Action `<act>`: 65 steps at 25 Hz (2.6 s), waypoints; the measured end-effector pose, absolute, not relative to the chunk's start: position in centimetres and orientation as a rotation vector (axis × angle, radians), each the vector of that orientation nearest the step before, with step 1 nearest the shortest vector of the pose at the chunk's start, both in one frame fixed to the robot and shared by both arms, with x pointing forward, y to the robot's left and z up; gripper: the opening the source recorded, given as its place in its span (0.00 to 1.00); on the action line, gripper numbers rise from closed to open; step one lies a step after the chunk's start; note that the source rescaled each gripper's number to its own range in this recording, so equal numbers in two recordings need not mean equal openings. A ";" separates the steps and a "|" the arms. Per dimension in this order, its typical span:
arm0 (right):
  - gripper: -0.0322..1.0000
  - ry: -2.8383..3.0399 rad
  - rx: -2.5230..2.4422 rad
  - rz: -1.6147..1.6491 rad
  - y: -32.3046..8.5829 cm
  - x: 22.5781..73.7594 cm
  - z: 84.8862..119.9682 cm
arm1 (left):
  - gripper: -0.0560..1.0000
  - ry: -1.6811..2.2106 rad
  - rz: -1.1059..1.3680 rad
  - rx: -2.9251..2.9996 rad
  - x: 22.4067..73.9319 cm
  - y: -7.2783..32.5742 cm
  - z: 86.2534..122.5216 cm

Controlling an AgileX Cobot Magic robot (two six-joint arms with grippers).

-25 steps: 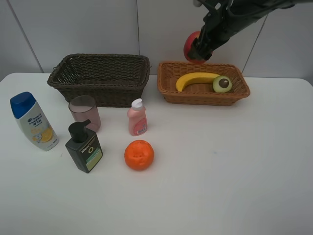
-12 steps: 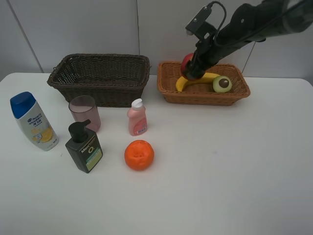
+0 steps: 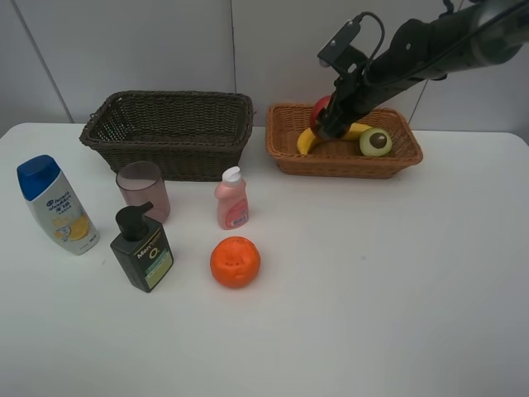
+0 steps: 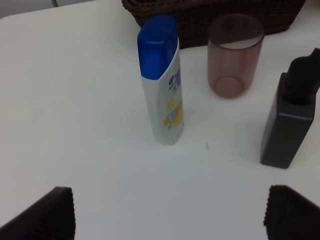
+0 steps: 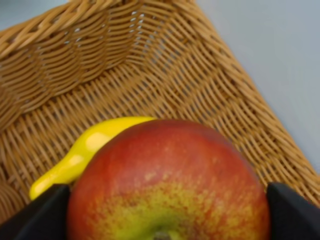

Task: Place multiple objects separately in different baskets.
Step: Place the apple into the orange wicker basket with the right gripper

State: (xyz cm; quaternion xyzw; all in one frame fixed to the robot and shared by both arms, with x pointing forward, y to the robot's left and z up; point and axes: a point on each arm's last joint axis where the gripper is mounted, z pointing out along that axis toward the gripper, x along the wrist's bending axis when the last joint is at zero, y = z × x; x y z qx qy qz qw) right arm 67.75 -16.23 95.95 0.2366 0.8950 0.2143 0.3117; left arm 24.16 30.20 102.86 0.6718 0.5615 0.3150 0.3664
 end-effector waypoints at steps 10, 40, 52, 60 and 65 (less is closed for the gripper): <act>0.70 2.357 0.644 0.581 -16.2 67.8 96.0 | 1.00 1.443 0.810 1.727 24.2 30.2 102.9; 1.00 2.364 0.701 0.616 -16.0 67.7 96.0 | 1.00 1.443 0.810 1.727 24.2 30.2 102.9; 1.00 2.365 0.701 0.616 -16.0 67.7 96.0 | 1.00 1.443 0.810 1.727 24.2 30.2 102.9; 1.00 2.381 0.699 0.615 -16.1 67.2 97.0 | 1.00 1.443 0.810 1.727 24.2 30.2 102.9; 1.00 2.398 0.702 0.617 -16.2 66.7 98.1 | 1.00 1.443 0.810 1.727 24.2 30.2 102.9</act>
